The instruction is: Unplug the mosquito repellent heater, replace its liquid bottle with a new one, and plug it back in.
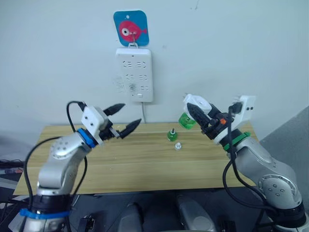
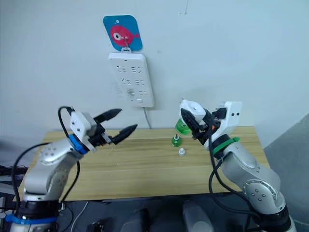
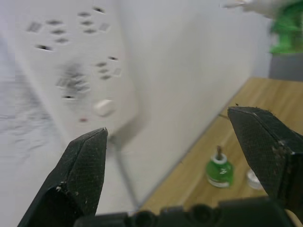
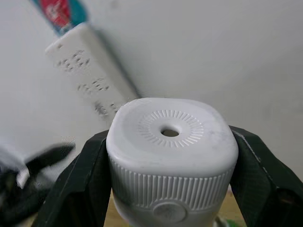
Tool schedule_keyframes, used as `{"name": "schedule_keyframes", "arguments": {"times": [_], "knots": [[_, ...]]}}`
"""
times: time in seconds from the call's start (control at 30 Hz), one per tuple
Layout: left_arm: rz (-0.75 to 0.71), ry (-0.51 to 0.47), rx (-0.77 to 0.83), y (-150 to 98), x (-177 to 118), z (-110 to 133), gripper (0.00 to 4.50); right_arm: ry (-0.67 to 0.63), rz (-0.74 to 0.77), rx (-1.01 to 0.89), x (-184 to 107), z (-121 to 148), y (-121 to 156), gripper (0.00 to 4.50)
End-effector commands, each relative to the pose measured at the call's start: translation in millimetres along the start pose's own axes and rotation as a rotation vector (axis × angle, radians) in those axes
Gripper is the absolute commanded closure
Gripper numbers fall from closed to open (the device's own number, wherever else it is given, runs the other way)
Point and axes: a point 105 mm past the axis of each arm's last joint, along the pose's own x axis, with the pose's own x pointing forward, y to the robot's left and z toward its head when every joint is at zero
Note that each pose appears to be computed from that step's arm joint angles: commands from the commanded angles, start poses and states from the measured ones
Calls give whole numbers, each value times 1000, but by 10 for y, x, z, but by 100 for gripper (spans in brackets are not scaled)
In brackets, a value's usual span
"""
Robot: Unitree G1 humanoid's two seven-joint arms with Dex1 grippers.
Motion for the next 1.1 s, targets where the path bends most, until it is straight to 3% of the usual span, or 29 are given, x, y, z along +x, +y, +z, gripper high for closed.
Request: {"name": "schedule_keyframes", "arguments": {"times": [0.03,0.17,0.37,1.0,1.1], "knots": [[16,1,-9,259,-50,109,0,-48,122,-148,2,100,235,153],[3,22,-9,474,43,141,0,-43,145,-163,11,47,282,153],[-28,2,-7,584,268,147,0,-39,163,-160,7,27,323,153],[-234,-96,-4,321,779,368,0,-29,181,-145,9,7,411,153],[-244,-103,0,308,800,397,58,-32,185,-145,18,11,421,153]]}}
